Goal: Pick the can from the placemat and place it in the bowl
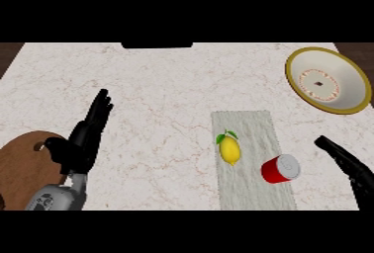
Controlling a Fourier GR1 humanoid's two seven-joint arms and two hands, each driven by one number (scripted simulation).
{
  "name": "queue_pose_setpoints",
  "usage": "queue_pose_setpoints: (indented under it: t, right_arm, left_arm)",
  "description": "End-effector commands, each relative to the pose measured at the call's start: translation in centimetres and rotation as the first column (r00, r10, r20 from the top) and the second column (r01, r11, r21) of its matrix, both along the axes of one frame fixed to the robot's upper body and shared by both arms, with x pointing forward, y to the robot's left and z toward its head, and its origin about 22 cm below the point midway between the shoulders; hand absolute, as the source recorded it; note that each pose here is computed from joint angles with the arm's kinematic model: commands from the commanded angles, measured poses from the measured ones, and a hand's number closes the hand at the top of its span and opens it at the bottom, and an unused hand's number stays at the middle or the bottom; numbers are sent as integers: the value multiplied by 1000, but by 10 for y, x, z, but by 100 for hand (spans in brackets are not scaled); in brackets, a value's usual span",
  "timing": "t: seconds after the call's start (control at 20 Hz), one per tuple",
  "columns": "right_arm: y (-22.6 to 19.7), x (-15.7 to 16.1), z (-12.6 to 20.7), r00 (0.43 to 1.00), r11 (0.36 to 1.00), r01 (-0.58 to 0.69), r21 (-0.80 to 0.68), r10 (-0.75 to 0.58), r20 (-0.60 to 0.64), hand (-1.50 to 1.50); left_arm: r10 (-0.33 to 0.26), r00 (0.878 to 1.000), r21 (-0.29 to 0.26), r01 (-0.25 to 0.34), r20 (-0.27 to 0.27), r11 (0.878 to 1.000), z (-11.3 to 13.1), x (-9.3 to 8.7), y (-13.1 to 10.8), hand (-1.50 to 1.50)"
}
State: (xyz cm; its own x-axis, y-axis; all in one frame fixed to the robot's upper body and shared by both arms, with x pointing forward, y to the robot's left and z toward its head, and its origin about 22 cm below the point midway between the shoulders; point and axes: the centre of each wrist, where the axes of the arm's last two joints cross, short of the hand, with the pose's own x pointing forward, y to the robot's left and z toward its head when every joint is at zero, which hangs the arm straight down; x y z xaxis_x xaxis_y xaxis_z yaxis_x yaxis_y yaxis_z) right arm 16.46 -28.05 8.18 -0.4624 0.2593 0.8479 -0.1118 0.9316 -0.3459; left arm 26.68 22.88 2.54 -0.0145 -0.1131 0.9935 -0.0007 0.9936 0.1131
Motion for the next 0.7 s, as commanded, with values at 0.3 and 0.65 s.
queue_pose_setpoints:
  t: [0.3,0.65]
  right_arm:
    - [-1,-8,76,983,974,73,-215,-107,-149,-150]
    - [-16,20,82,915,921,8,-388,-164,-370,-150]
  left_arm:
    - [-17,1000,-4,17,10,1000,10,3,-17,0]
    - [-59,998,-17,59,12,998,3,7,-16,0]
